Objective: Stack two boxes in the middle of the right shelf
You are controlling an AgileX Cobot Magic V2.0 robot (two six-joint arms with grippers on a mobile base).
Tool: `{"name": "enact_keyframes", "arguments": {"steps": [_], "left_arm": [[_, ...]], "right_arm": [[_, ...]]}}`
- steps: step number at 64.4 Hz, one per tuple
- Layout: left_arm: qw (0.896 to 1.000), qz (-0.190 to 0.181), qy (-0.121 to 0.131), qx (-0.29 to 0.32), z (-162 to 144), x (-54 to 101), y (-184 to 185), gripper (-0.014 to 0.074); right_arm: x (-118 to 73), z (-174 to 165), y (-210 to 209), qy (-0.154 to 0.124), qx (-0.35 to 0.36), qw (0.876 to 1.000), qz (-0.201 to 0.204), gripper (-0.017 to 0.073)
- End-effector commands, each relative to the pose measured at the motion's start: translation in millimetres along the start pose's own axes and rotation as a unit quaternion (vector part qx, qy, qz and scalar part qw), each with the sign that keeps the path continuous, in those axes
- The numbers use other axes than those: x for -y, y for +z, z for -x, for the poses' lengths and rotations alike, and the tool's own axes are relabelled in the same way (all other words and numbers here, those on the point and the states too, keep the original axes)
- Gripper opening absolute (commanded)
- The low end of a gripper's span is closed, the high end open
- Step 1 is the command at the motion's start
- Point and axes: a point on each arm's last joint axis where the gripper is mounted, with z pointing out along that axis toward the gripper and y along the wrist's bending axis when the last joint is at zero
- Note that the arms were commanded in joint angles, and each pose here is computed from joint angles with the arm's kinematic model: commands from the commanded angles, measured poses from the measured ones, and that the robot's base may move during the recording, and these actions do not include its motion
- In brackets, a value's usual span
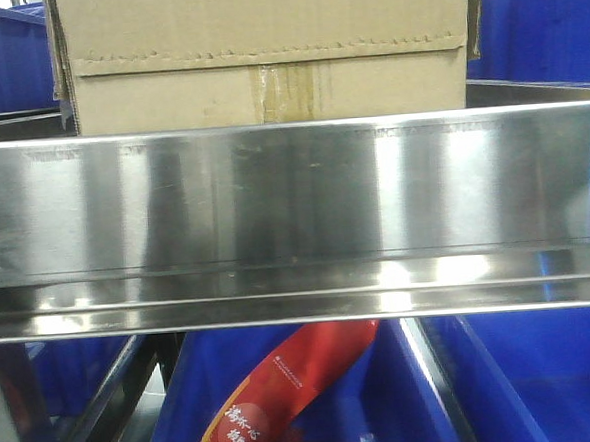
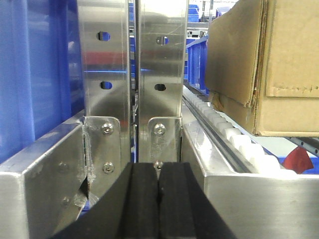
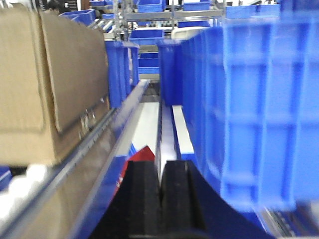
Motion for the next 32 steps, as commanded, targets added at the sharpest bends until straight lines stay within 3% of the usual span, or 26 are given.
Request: {"name": "enact_keyframes", "arguments": {"steps": [1,10,18,32], "left_arm": [[1.000,0.001,0.001,0.011,2,-0.1,-1,-0.0111],[1.000,0.001,0.001,0.011,2,-0.1,-1,-0.0111],[1.000,0.001,0.001,0.011,2,-0.1,-1,-0.0111],[1.000,0.001,0.001,0.011,2,-0.1,-1,-0.0111]], "right_arm": [[2.2,-15,-5,-0.003,0.016,1.000,-0.004,-0.0155],[3.2,-28,-12,-0.011,0.038,0.999,-0.003,-0.0155],[3.5,-33,-12,-0.032,0.007,0.999,-0.004,-0.0155],[3.5,-33,-12,-0.033,0.007,0.999,-0.004,-0.0155]]}}
